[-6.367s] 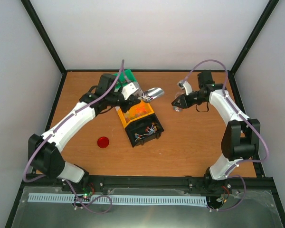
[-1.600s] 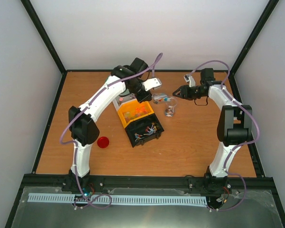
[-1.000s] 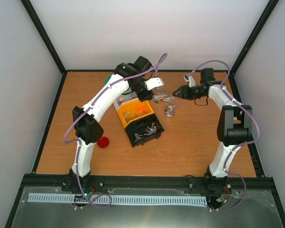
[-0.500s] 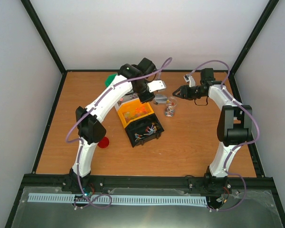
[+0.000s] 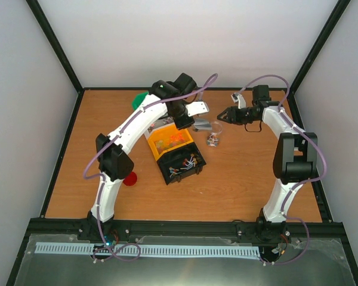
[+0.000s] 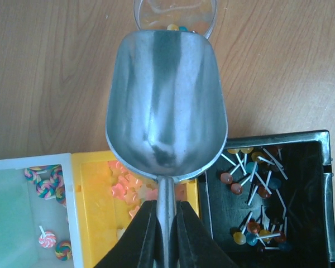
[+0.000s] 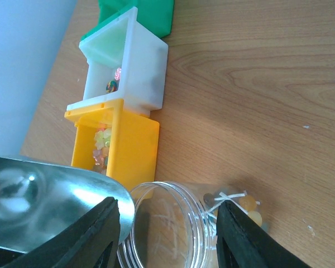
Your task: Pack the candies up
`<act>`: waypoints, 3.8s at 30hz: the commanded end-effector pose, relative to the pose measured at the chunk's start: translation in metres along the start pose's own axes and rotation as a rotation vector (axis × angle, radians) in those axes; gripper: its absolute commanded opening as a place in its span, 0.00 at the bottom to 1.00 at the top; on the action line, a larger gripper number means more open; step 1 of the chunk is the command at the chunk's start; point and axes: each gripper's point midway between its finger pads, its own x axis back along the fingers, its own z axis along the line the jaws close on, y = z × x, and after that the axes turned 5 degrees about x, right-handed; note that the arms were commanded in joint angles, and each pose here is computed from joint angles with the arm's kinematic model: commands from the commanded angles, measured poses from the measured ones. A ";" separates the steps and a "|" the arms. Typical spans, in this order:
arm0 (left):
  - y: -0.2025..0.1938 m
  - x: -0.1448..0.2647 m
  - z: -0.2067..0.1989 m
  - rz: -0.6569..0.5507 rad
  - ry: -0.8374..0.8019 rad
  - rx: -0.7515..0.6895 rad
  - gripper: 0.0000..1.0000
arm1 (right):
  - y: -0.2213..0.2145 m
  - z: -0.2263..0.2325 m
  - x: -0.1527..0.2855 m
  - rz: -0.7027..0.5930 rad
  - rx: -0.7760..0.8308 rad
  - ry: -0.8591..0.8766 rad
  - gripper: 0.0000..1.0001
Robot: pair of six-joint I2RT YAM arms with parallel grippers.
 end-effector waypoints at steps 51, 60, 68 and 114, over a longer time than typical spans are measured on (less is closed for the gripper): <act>-0.162 0.085 0.063 0.360 0.097 0.023 0.01 | -0.106 0.093 -0.057 0.299 0.403 -0.028 0.48; -0.158 0.050 0.059 0.419 0.036 -0.020 0.01 | -0.114 0.096 -0.079 0.352 0.417 -0.018 0.49; -0.173 0.024 0.052 0.491 -0.040 -0.023 0.01 | -0.118 0.097 -0.085 0.366 0.420 -0.015 0.48; -0.137 -0.068 0.036 -0.303 -0.225 0.307 0.01 | -0.141 0.095 -0.106 0.431 0.417 0.033 0.45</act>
